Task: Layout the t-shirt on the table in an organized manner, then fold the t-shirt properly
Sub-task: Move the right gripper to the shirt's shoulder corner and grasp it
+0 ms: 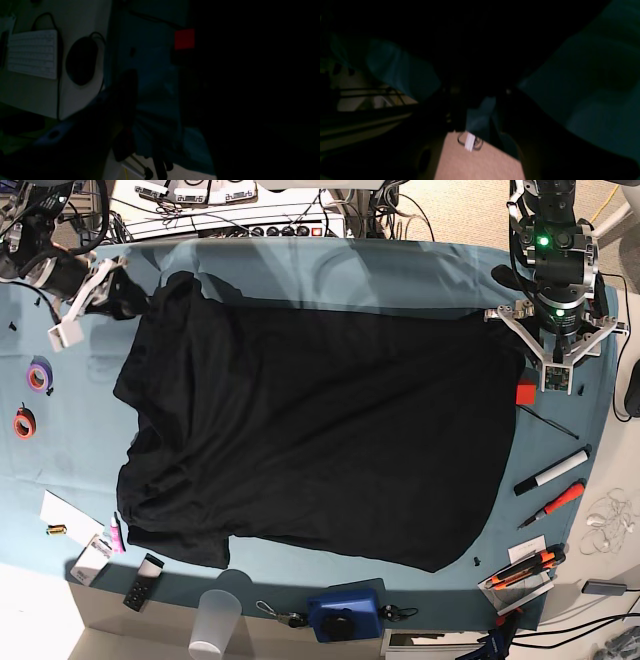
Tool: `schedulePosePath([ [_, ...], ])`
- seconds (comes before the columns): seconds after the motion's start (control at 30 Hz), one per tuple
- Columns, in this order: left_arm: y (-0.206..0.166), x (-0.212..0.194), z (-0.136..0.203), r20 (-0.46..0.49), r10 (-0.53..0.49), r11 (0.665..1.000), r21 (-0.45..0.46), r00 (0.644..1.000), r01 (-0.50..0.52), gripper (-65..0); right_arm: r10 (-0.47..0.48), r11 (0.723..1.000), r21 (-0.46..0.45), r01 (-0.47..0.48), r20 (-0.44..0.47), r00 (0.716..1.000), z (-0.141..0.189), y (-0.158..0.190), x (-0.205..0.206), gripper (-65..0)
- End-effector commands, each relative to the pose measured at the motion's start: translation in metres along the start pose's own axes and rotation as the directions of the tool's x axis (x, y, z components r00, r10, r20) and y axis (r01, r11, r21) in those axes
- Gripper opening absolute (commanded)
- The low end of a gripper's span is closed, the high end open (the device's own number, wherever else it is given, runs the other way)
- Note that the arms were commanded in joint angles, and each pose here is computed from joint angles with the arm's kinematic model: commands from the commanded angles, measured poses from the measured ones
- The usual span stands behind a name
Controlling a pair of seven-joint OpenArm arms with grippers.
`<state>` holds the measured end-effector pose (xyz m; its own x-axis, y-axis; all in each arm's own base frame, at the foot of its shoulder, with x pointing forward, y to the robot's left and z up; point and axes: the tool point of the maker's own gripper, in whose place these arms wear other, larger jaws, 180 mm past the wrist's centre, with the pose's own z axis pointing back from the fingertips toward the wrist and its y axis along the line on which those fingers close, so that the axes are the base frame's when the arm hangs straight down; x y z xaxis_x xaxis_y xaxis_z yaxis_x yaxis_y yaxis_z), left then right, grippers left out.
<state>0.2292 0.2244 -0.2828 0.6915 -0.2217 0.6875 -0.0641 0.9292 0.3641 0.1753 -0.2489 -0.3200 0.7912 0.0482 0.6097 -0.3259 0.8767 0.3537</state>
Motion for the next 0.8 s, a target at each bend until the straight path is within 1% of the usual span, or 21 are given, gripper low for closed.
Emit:
schedulePosePath([
  [0.0,0.005,0.008,0.003,0.033,-0.005,1.000,0.019,0.999,0.004,-37.5,0.024,1.000,0.016,-0.025,0.018,1.000,0.002,0.004,0.008,-45.3],
  [0.1,0.005,0.008,0.003,0.032,-0.003,1.000,0.016,0.999,0.003,-37.5,0.043,0.999,0.033,-0.041,-0.051,0.998,-0.012,0.011,-0.006,-45.3],
  [0.17,0.004,0.008,0.003,0.032,0.000,1.000,0.015,0.999,0.000,-37.5,0.066,0.997,0.043,-0.062,-0.119,0.991,-0.023,0.016,-0.019,-45.3],
  [0.23,0.004,0.008,0.003,0.032,-0.001,1.000,0.015,0.999,0.000,-37.5,0.100,0.995,0.037,-0.095,-0.201,0.974,-0.033,0.018,-0.035,-45.3],
  [0.3,0.004,0.008,0.003,0.032,-0.001,1.000,0.015,0.999,0.001,-37.5,0.127,0.992,0.029,-0.124,-0.263,0.956,-0.038,0.019,-0.047,-45.3],
  [0.33,0.004,0.008,0.003,0.032,-0.001,1.000,0.015,0.999,0.000,-37.5,0.137,0.991,0.030,-0.134,-0.257,0.957,-0.042,0.020,-0.047,-45.8],
  [0.37,0.004,0.008,0.003,0.032,-0.001,1.000,0.015,0.999,0.000,-37.5,0.144,0.990,0.032,-0.140,-0.241,0.960,-0.045,0.021,-0.044,-49.3],
  [0.43,0.004,0.008,0.003,0.033,-0.001,1.000,0.015,0.999,0.000,-37.5,0.130,0.991,0.025,-0.128,-0.237,0.963,-0.046,0.021,-0.042,-62.6],
  [0.47,0.004,0.008,0.003,0.032,-0.001,1.000,0.015,0.999,0.001,-37.5,0.132,0.991,0.024,-0.130,-0.232,0.964,-0.046,0.021,-0.040,-65.0],
  [0.53,0.004,0.008,0.003,0.033,-0.001,1.000,0.015,0.999,0.000,-37.5,0.149,0.989,0.032,-0.145,-0.197,0.969,-0.044,0.026,-0.031,-65.0],
  [0.6,0.004,0.008,0.003,0.033,-0.001,1.000,0.015,0.999,0.000,-37.5,0.193,0.981,0.040,-0.189,-0.144,0.971,-0.040,0.032,-0.013,-65.0],
  [0.7,0.004,0.009,0.003,0.039,0.000,1.000,0.014,0.999,0.000,-37.5,0.248,0.968,-0.027,-0.250,-0.042,0.968,-0.029,0.025,0.026,-65.0],
  [0.77,0.003,0.009,0.003,0.041,0.003,1.000,0.007,0.999,-0.003,-37.5,0.269,0.958,-0.116,-0.263,0.041,0.962,-0.019,0.009,0.055,-65.0],
])
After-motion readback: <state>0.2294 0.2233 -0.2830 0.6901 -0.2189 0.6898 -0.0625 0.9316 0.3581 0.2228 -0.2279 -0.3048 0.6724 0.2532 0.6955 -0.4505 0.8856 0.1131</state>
